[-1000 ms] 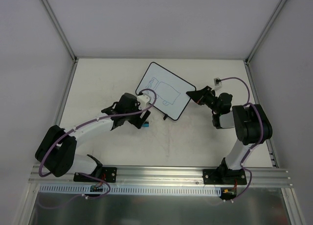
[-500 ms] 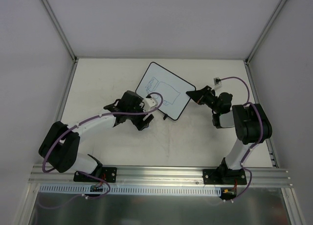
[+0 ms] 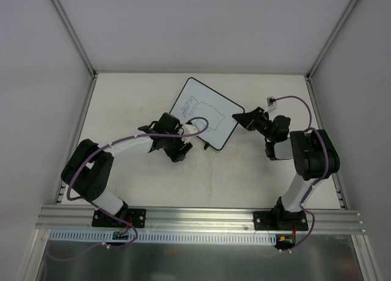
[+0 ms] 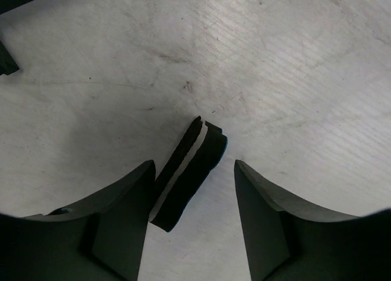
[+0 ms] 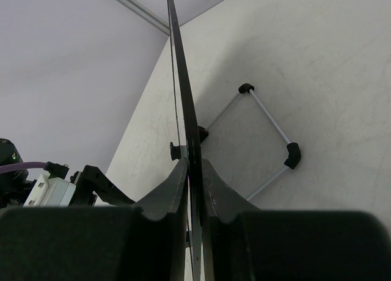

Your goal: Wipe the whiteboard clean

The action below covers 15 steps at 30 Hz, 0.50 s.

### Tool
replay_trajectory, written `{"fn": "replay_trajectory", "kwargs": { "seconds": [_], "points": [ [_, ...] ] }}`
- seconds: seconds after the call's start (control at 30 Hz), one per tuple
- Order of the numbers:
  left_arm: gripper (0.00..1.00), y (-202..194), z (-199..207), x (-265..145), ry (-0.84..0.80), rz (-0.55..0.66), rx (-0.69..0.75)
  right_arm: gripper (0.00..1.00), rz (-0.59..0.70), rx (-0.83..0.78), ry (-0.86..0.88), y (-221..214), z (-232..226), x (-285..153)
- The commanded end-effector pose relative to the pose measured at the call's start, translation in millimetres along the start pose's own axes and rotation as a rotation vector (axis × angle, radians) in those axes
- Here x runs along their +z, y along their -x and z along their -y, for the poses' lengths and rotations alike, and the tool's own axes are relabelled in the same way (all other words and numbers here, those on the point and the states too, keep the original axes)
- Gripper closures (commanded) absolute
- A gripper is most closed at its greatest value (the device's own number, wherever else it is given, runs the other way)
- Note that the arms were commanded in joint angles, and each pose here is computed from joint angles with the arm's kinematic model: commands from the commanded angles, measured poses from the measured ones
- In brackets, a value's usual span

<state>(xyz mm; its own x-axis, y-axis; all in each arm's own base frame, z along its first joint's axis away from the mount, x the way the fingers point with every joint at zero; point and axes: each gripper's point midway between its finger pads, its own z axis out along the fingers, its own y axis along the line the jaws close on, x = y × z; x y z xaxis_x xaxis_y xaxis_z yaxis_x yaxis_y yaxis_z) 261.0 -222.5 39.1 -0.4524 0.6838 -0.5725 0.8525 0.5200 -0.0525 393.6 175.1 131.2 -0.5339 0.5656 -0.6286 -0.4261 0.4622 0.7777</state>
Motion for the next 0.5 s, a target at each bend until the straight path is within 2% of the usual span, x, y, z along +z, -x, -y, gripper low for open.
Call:
{"fn": "replay_trajectory", "kwargs": {
  "seconds": [0.0, 0.07, 0.2, 0.3, 0.47],
  "points": [
    [0.46, 8.6, -4.0, -0.4, 0.015, -0.007, 0.009, 0.89, 0.017, -0.038, 0.005, 6.7, 0.9, 3.7],
    [0.63, 10.5, -3.4, -0.7, 0.011, -0.007, 0.012, 0.89, 0.015, -0.038, 0.007, 6.1, 0.3, 3.9],
    [0.76, 11.8, -3.2, -0.3, 0.007, -0.009, 0.006, 0.89, 0.017, -0.039, 0.007, 7.0, 0.5, 4.0],
    [0.83, 15.7, -2.1, -3.9, 0.002, 0.004, 0.003, 0.89, 0.016, -0.039, 0.007, 6.9, 0.7, 4.0],
    [0.89, 30.2, 1.9, -19.8, -0.001, 0.067, 0.003, 0.89, 0.017, -0.038, 0.008, 7.4, 0.4, 4.3]
  ]
}}
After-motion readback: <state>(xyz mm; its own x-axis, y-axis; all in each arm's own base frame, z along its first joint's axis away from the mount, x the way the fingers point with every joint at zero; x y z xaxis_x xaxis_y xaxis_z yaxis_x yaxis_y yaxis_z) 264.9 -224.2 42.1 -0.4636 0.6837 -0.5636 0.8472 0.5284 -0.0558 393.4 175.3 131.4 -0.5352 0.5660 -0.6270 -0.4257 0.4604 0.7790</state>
